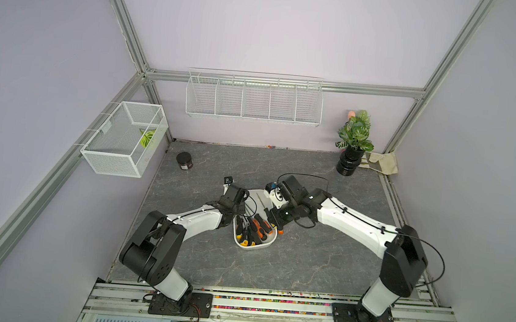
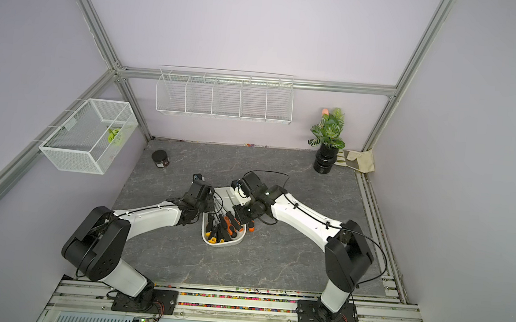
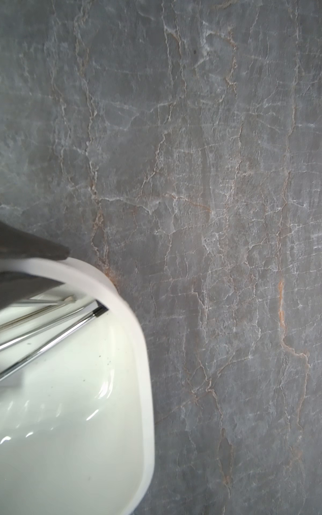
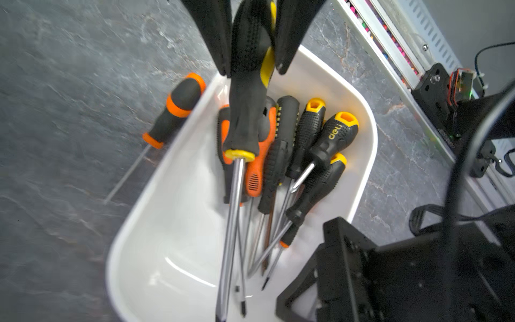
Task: Take out the screwdriver from the storage box
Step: Pick up the screwdriver from the storage box, then place the screwdriver at the center of the board.
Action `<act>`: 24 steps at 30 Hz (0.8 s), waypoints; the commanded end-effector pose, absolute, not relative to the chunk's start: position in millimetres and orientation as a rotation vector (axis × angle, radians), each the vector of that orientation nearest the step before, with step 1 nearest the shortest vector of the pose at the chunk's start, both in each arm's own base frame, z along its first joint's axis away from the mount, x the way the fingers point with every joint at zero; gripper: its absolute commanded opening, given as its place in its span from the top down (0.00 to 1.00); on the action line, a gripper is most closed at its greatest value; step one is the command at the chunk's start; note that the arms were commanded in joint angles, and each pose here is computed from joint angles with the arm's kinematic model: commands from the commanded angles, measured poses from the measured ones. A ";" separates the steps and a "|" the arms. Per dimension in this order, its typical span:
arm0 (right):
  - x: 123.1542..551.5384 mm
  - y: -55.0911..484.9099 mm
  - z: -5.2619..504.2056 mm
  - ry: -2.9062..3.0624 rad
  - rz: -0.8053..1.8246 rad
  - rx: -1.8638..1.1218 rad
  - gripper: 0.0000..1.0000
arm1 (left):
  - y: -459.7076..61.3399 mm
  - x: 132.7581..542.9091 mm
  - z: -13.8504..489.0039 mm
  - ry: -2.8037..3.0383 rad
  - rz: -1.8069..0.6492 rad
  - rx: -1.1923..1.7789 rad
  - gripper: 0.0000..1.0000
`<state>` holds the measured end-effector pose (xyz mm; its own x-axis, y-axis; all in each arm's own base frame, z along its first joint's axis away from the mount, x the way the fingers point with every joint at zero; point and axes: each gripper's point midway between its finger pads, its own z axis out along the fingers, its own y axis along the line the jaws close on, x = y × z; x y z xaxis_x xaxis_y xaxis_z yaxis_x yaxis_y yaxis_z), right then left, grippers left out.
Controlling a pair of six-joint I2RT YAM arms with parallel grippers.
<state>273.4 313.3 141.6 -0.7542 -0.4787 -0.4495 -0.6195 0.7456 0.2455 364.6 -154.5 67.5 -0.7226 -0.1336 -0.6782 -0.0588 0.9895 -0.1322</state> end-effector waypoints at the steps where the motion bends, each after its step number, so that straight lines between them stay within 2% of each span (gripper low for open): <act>1: 286.1 279.6 144.1 2.592 0.469 -0.667 1.00 | -155.2 372.5 77.5 2.345 -0.134 -0.142 1.00; 6: 289.8 237.7 127.9 2.628 0.387 -0.508 1.00 | -152.2 371.5 77.9 2.345 -0.115 -0.143 1.00; 11: 295.1 219.5 108.4 2.652 0.384 -0.364 1.00 | -152.1 372.1 79.9 2.342 -0.113 -0.142 1.00; 24: 314.2 243.3 71.4 2.705 0.470 -0.289 1.00 | -151.7 372.2 74.7 2.352 -0.100 -0.130 1.00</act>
